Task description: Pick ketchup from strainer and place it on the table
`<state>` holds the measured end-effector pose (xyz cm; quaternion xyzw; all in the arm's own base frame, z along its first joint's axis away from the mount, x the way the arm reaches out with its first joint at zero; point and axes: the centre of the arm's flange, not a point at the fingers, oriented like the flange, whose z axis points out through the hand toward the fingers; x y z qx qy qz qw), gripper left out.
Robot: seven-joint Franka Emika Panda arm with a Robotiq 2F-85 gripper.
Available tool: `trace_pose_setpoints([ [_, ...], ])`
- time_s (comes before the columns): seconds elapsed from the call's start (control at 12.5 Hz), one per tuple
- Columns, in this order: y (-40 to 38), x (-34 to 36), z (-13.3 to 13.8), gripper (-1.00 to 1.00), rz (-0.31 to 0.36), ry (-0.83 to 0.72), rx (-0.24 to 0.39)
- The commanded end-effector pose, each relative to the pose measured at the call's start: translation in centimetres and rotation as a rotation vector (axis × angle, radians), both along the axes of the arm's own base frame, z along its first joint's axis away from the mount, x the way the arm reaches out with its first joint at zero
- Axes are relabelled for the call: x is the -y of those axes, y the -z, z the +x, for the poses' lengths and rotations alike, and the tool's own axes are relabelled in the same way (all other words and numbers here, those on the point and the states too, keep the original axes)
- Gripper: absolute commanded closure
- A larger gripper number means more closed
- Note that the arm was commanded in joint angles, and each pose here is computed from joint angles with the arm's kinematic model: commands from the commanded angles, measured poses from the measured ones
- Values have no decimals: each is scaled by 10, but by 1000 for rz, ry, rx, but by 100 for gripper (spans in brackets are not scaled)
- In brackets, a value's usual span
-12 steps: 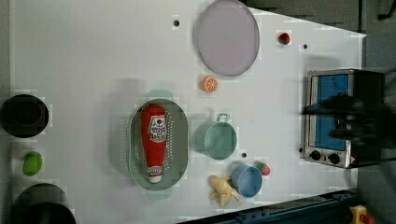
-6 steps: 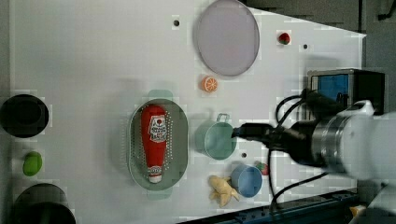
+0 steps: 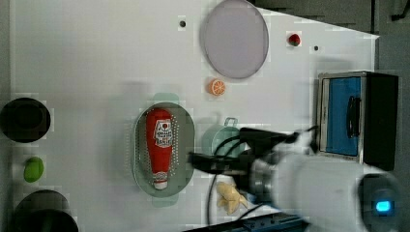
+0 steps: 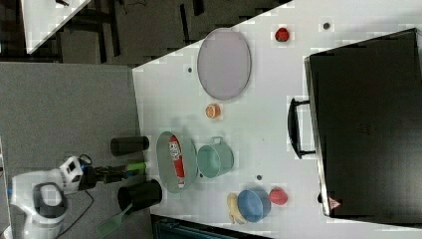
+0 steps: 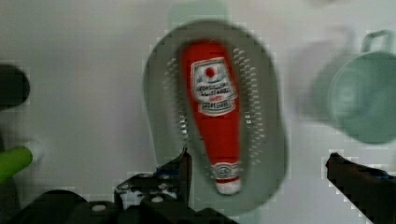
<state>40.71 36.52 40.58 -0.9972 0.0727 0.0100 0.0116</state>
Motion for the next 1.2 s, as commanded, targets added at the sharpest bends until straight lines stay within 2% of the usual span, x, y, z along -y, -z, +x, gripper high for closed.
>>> trace_pose_setpoints([
  [0.08, 54, 8, 1, -100, 23, 11, 12],
  [0.32, 99, 8, 3, -100, 55, -64, 48],
  [0.64, 150, 7, 9, -100, 108, -52, 9],
  [0.88, 182, 5, 11, -100, 155, -39, 7],
  [1.2, 215, 6, 21, -100, 141, -32, 8],
])
